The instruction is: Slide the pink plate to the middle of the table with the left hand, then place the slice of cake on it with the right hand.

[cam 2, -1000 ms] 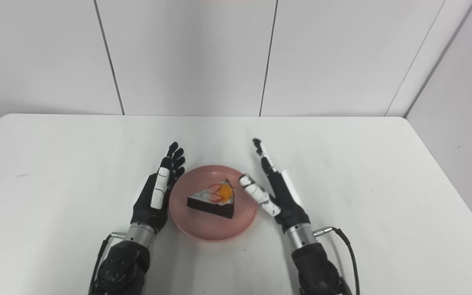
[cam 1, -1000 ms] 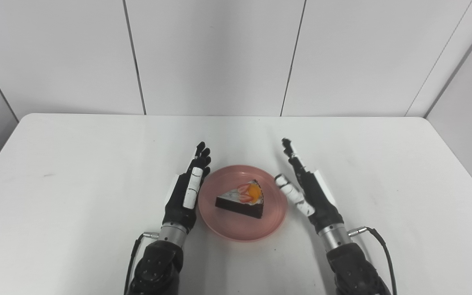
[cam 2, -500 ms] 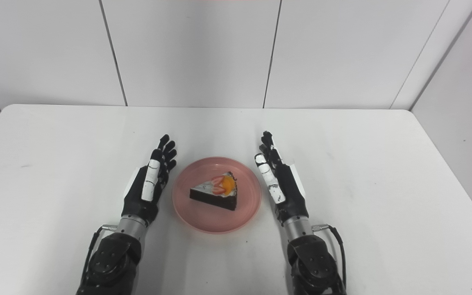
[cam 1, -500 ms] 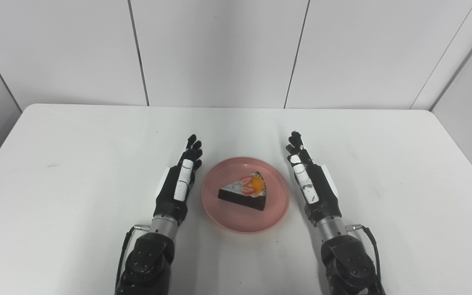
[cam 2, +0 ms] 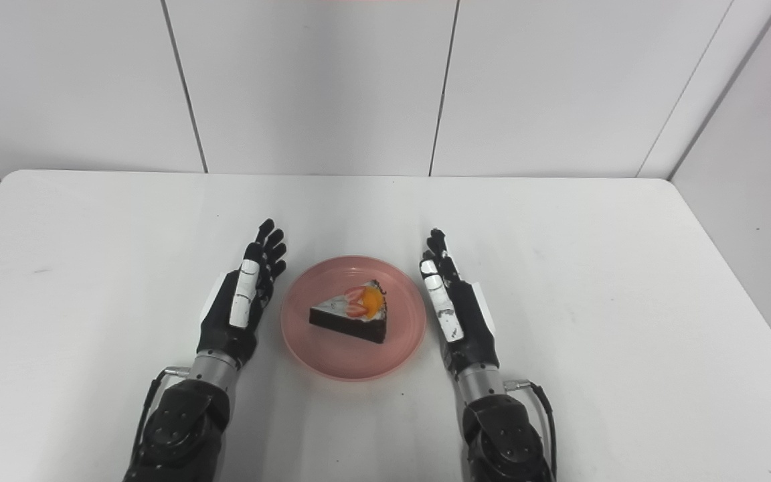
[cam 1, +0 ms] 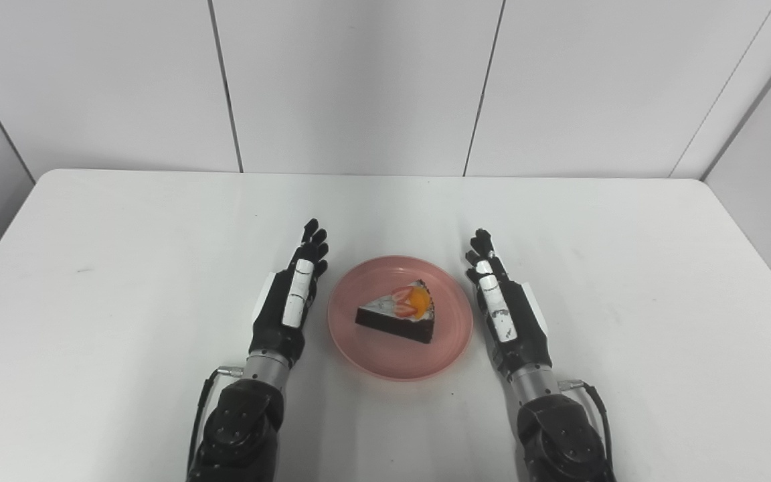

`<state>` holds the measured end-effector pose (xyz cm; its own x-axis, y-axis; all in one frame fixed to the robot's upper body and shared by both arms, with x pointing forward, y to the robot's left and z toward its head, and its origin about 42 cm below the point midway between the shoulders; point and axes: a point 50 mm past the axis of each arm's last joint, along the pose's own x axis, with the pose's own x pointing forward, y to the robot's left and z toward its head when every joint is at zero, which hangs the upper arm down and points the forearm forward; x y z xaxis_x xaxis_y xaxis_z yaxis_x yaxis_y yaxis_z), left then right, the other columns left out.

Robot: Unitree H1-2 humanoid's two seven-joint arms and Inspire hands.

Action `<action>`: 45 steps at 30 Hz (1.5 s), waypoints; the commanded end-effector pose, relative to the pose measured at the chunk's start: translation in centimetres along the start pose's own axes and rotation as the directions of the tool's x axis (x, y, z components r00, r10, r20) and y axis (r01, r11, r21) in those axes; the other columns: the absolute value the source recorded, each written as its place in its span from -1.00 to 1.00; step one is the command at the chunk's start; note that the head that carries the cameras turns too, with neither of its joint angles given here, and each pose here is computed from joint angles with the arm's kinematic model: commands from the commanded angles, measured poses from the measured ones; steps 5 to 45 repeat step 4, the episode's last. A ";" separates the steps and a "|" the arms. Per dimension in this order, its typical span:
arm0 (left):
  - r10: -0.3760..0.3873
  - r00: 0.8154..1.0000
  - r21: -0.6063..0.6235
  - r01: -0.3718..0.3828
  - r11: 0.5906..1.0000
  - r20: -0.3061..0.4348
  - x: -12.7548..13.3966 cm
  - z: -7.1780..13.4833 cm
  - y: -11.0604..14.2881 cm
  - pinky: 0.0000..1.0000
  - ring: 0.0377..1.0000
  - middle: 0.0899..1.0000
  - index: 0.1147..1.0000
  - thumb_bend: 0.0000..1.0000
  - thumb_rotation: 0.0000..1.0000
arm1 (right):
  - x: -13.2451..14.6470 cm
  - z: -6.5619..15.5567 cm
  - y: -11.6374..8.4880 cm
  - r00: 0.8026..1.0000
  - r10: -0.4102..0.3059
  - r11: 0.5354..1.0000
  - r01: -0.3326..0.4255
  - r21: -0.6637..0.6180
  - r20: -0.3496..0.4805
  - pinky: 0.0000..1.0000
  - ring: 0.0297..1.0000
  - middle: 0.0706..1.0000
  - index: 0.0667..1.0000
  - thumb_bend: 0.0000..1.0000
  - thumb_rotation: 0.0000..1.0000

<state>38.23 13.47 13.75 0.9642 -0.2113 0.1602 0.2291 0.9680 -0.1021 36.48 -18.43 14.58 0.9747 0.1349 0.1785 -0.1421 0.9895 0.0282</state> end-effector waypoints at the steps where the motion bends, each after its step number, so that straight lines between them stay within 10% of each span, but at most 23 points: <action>1: 0.026 0.999 0.003 -0.026 1.000 -0.043 -1.3 -1.5 0.7 1.00 1.00 1.00 1.00 0.53 1.00 | 0.6 1.1 0.1 0.999 -0.009 1.000 0.007 0.026 0.047 1.00 1.00 1.00 1.00 0.21 0.80; 45: 0.024 0.999 0.001 -0.024 1.000 -0.046 -1.3 -1.5 0.7 1.00 1.00 1.00 1.00 0.52 1.00 | 0.6 1.2 0.1 0.999 -0.024 0.999 0.022 0.041 0.046 1.00 1.00 1.00 1.00 0.17 0.78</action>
